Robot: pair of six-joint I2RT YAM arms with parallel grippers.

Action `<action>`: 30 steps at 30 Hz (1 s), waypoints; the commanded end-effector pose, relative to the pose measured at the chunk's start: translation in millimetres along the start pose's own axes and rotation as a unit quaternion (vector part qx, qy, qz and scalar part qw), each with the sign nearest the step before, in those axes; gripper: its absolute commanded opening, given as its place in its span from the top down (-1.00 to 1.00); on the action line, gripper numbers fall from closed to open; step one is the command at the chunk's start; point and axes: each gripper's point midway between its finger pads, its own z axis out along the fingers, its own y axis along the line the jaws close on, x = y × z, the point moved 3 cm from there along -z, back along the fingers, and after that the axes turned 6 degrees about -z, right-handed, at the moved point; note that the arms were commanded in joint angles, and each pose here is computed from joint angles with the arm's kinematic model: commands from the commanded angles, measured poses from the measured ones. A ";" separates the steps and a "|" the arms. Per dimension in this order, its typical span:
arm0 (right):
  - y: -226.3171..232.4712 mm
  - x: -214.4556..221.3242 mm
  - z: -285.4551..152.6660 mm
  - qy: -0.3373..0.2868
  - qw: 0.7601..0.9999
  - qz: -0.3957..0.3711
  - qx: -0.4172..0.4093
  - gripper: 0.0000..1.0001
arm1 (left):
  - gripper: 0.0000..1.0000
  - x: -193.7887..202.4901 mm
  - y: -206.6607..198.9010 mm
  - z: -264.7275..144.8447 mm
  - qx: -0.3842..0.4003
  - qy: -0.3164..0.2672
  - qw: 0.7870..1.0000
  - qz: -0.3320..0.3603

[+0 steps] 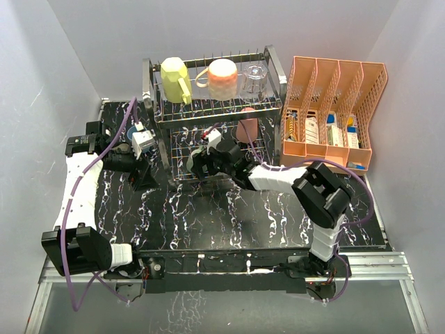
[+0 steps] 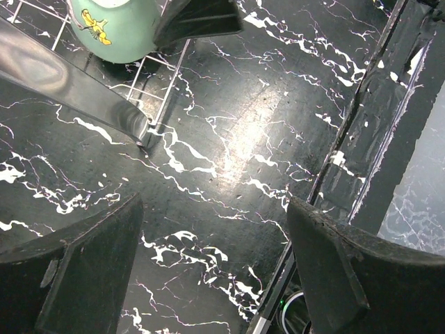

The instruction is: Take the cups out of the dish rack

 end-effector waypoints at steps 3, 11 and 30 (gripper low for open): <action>-19.0 -5.5 21.4 0.012 0.999 -0.027 0.039 -0.70 | -0.62 -9.7 -10.6 -7.8 0.001 -0.017 0.999 0.027; -16.1 -16.5 36.2 -0.010 0.999 -0.015 0.029 -0.71 | -0.62 -8.2 -10.6 -6.9 0.002 -0.015 0.999 0.028; -22.8 -37.4 65.5 -0.065 0.993 -0.095 0.003 -0.97 | -0.62 -4.6 -13.7 -9.6 0.006 -0.001 0.999 0.033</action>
